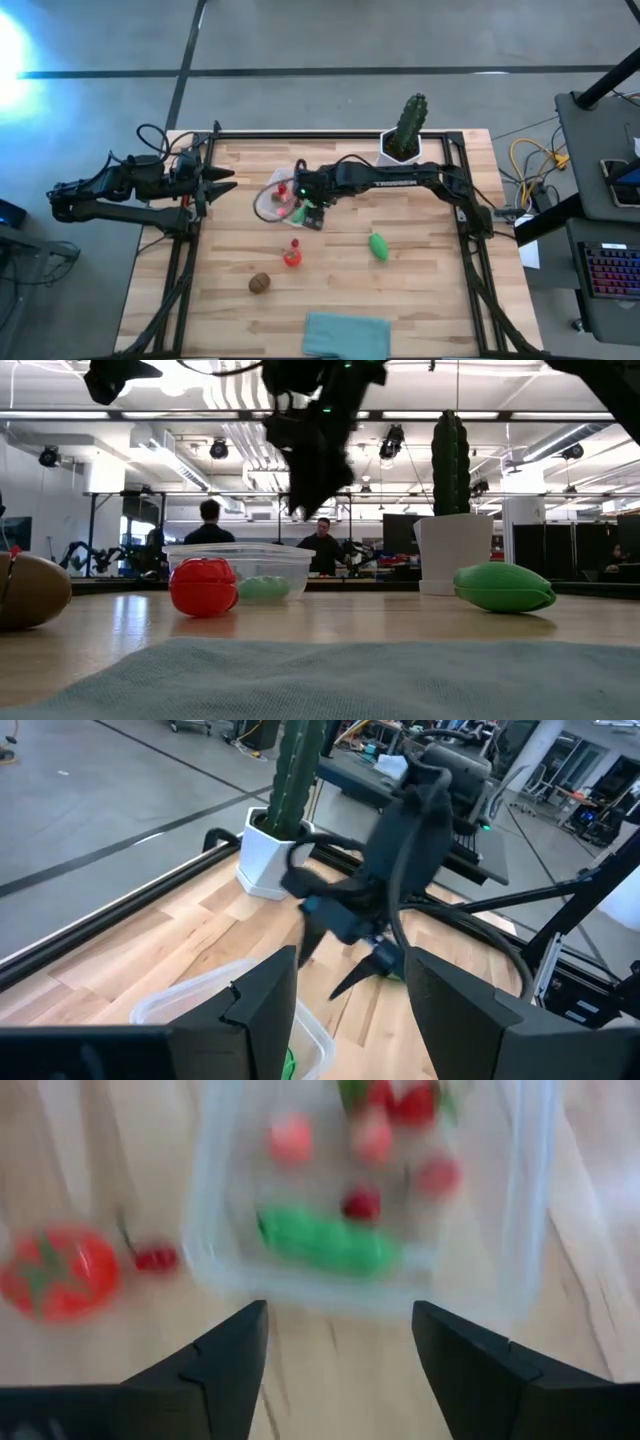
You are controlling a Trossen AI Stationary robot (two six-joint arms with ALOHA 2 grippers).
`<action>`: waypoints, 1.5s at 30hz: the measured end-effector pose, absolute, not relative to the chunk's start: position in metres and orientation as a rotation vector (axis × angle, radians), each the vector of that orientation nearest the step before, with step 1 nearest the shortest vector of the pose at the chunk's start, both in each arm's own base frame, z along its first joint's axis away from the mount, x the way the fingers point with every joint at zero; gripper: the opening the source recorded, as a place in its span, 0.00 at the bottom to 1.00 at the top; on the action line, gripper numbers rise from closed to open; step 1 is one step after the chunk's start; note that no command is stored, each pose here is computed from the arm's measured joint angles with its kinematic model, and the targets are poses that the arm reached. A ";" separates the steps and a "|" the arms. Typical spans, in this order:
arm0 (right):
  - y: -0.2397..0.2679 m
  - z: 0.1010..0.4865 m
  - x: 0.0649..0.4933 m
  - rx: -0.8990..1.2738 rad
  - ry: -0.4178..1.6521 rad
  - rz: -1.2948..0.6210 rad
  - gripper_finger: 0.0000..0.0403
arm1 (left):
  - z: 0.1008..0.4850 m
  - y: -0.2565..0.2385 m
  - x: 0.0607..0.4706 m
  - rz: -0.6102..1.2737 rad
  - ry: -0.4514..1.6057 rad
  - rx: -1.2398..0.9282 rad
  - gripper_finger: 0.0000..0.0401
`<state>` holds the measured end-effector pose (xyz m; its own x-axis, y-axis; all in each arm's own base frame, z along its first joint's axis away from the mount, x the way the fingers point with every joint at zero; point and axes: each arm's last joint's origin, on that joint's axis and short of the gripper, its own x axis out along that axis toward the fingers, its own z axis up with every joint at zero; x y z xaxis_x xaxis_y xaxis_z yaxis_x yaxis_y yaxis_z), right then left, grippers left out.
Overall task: Pick and placing Produce into tupperware
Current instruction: Put the green corn into the transparent bin
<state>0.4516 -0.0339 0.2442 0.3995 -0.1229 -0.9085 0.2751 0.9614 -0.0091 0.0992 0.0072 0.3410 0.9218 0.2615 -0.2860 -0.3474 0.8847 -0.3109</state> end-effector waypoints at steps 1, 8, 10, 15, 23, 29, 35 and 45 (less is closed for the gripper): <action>-0.031 0.243 0.444 0.156 1.177 -0.266 0.60 | 0.341 0.007 0.099 0.320 0.241 -0.366 0.43; -0.008 0.226 0.397 0.332 1.402 -0.399 0.60 | 0.338 0.007 0.099 0.321 0.248 -0.362 0.43; 0.005 0.224 0.382 0.372 1.429 -0.439 0.61 | 0.335 0.007 0.099 0.321 0.253 -0.357 0.43; 0.030 0.224 0.343 0.546 1.428 -0.611 0.60 | 0.326 0.007 0.099 0.321 0.271 -0.355 0.43; 0.047 0.214 0.308 0.763 1.389 -0.812 0.61 | 0.325 0.007 0.098 0.320 0.267 -0.355 0.43; 0.048 0.209 0.311 0.774 1.377 -0.812 0.64 | 0.325 0.007 0.097 0.320 0.267 -0.355 0.43; 0.052 0.202 0.312 0.758 1.408 -0.776 0.69 | 0.325 0.007 0.096 0.320 0.261 -0.361 0.43; 0.054 0.182 0.314 0.773 1.445 -0.756 0.74 | 0.325 0.007 0.097 0.320 0.264 -0.361 0.43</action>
